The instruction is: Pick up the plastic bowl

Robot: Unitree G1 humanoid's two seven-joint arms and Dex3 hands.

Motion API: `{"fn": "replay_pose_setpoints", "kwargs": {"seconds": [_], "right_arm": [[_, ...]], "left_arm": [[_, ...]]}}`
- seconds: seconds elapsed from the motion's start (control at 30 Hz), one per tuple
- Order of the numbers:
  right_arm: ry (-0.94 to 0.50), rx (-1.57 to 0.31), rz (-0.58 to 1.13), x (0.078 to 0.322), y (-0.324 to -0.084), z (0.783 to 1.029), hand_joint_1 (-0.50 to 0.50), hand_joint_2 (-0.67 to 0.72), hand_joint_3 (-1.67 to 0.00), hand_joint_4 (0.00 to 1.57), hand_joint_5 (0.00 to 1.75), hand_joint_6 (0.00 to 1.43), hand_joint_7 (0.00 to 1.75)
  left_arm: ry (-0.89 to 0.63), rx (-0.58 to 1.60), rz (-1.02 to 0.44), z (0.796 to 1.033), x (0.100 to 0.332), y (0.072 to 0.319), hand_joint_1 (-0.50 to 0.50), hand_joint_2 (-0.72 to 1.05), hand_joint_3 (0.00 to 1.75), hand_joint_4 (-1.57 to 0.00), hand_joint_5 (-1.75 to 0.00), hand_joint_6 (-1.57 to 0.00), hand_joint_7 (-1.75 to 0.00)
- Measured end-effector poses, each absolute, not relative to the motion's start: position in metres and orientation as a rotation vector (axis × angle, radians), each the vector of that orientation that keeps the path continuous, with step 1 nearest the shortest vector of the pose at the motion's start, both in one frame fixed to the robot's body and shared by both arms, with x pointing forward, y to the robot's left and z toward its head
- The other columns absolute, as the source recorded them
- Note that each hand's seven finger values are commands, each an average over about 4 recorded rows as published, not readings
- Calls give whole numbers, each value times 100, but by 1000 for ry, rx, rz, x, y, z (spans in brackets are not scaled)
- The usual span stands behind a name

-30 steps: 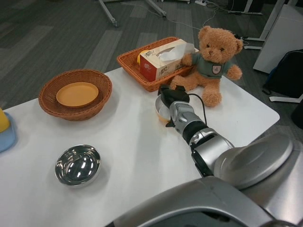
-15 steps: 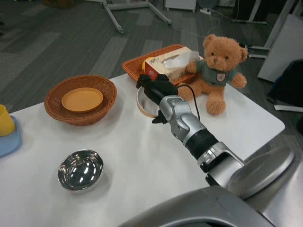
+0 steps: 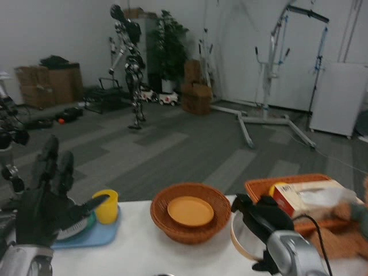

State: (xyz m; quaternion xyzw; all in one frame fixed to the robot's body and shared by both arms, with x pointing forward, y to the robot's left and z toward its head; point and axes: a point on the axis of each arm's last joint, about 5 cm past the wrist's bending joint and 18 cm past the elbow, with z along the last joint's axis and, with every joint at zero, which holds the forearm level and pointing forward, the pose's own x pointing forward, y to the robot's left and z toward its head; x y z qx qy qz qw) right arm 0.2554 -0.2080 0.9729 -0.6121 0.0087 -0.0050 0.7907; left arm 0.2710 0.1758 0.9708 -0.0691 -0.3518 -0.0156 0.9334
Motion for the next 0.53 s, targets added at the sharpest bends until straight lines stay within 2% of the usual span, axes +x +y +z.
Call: {"fn": "replay_pose_setpoints", "kwargs": {"seconds": [0.27,0.53], "right_arm": [[-48,-1311,-5,257,-201,984,-46,-64,-159,157,97,137,119],[-63,-1314,-1,256,-199,987,-46,-60,-159,157,97,137,119]], "left_arm": [[-719,-125,-82,970,271,174,-48,60,0,0,0,0,0],[-708,-124,-70,966,269,177,-48,60,0,0,0,0,0]]}}
